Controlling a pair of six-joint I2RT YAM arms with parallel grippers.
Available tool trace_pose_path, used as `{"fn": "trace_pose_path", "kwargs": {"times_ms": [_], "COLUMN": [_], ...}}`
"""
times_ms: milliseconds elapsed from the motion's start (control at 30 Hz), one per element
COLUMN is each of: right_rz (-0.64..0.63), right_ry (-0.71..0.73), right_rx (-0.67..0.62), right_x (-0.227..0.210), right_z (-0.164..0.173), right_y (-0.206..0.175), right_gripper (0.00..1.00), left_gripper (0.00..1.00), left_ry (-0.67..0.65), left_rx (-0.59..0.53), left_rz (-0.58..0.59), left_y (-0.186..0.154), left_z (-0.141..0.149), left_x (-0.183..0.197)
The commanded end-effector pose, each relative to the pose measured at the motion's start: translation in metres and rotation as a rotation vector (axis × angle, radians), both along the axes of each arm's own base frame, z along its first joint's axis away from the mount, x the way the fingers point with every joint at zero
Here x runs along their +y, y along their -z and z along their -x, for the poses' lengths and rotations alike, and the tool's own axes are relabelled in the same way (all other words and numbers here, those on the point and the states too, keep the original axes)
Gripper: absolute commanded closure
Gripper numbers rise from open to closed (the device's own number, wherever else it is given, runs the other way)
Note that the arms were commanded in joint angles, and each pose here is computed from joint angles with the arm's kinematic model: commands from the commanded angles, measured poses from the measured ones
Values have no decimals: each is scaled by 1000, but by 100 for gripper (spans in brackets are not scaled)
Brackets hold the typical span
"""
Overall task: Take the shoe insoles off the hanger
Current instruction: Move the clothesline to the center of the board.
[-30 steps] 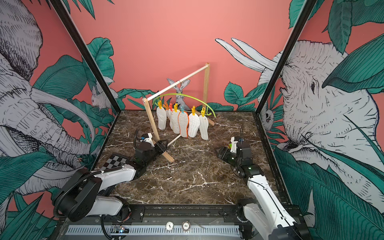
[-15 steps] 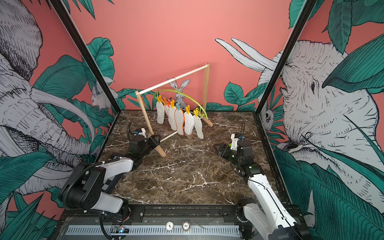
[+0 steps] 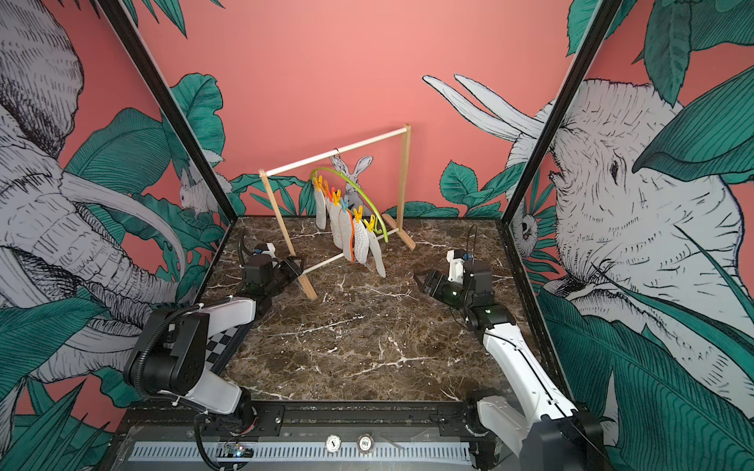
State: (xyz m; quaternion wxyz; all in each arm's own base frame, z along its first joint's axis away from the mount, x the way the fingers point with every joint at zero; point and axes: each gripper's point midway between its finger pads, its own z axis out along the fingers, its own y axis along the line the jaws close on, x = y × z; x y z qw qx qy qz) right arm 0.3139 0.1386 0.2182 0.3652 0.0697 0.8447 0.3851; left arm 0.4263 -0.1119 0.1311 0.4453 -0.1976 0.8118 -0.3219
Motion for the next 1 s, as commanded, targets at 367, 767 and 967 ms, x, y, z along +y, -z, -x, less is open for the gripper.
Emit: {"fn": "trace_pose_path", "kwargs": {"times_ms": [367, 767, 967], "right_rz": [138, 87, 90], "right_ry": [25, 17, 16], "right_rx": [-196, -227, -207], "right_x": [3, 14, 11], "right_z": [-108, -120, -101], "right_y": [-69, -74, -63], "right_gripper": [14, 8, 9], "left_gripper": [35, 35, 43], "left_ry": [7, -58, -176], "left_rx": [-103, -375, -363], "left_rz": [-375, -662, -720], "left_y": [-56, -131, -133], "left_z": [74, 52, 22], "left_x": [-1, 14, 21]}}
